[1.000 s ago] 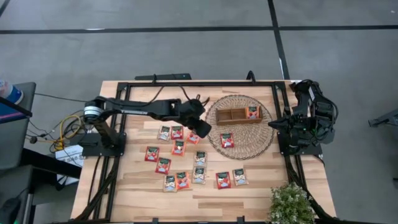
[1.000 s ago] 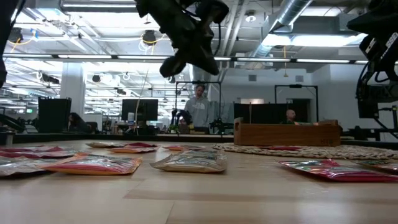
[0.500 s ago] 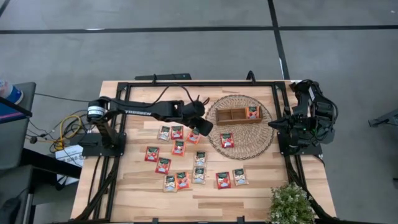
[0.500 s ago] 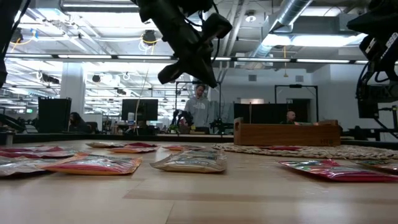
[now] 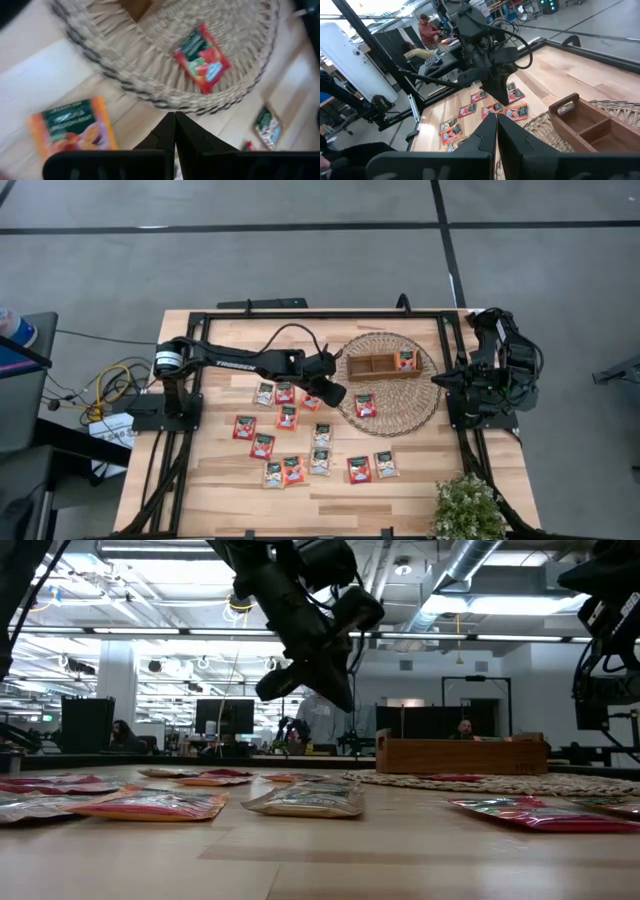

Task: Pick & Place Tea
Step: Put the orange tea pack into the right compartment of the brown organizer

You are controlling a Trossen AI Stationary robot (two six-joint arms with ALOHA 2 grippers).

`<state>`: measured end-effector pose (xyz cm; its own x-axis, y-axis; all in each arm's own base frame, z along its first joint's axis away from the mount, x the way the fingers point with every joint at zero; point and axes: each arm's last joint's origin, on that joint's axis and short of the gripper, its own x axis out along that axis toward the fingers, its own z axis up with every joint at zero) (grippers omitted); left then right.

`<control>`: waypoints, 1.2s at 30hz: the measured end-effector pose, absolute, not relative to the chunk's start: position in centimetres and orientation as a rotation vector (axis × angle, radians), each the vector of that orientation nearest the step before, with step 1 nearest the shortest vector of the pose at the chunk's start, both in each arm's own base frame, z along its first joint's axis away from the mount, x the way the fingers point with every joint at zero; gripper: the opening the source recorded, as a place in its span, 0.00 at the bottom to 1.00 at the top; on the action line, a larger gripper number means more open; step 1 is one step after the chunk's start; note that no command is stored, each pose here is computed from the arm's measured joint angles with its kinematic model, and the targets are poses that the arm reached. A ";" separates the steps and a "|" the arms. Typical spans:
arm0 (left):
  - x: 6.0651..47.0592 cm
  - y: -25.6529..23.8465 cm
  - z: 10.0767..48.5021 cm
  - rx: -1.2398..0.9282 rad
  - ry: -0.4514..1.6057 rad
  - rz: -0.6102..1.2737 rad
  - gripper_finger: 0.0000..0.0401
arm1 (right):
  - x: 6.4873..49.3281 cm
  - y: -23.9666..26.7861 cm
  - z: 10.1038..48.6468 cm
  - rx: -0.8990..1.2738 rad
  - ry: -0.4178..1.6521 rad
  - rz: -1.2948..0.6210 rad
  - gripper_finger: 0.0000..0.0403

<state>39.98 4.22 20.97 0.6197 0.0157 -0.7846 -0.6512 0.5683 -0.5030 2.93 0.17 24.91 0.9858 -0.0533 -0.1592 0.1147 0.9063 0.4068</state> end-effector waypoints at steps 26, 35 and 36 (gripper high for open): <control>40.5 3.7 21.4 -0.901 0.790 0.361 0.00 | 2.9 0.2 24.9 0.428 0.147 -0.086 0.01; 40.1 3.1 21.1 -0.927 0.852 0.377 0.01 | 2.9 0.2 24.9 0.428 0.147 -0.086 0.01; 40.1 3.1 21.1 -0.936 0.852 0.377 0.03 | 2.9 0.2 24.9 0.428 0.147 -0.086 0.01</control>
